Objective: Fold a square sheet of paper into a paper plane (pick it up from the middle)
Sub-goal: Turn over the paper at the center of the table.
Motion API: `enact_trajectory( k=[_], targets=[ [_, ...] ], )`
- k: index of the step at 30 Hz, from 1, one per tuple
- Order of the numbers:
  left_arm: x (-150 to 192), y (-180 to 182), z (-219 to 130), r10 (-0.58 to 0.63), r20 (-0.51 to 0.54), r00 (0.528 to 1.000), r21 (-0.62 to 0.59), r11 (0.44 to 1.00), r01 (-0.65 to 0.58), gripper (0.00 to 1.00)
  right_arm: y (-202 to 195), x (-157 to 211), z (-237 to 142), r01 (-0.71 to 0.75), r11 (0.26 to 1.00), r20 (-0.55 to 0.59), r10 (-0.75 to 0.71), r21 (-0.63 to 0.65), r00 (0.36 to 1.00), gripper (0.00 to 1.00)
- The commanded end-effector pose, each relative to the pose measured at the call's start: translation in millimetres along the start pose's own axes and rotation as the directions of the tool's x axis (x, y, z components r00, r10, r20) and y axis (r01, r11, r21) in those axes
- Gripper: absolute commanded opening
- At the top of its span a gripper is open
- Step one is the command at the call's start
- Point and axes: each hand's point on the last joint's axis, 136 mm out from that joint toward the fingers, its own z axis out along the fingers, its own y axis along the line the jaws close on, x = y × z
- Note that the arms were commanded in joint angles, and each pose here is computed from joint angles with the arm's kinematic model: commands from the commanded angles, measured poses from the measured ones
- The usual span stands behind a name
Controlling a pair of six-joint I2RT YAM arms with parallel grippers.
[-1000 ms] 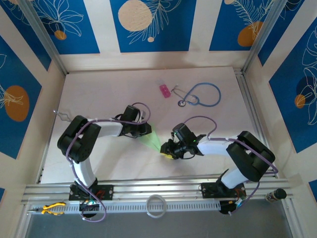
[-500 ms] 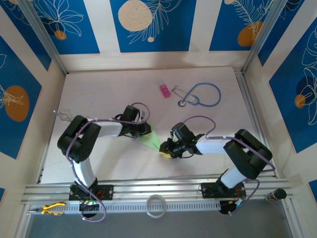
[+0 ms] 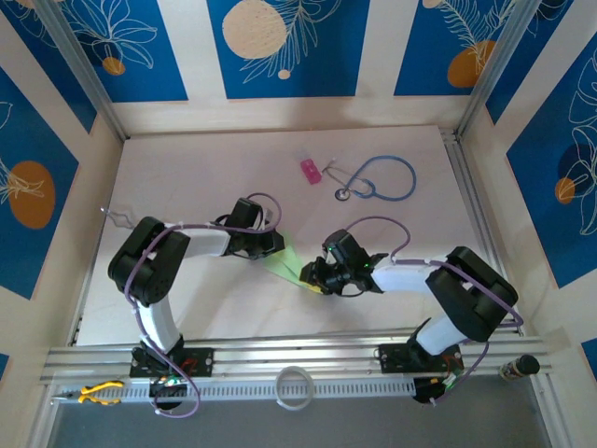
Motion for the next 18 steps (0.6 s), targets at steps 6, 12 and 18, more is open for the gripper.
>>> enact_trajectory(
  k=[6,12,18],
  targets=[
    [16,32,5,-0.091,-0.053,0.994,-0.079,0.993,0.087,0.14,-14,7,6,-0.027,0.997,-0.030,0.029,0.066,0.999,0.35],
    [16,32,5,-0.099,-0.051,0.994,-0.071,0.993,0.095,0.15,-8,2,8,-0.018,0.999,-0.022,0.019,0.048,1.000,0.36],
    [15,32,3,-0.099,-0.048,0.994,-0.071,0.993,0.096,0.14,1,-1,2,-0.002,1.000,0.017,0.002,-0.006,1.000,0.36]
  ],
)
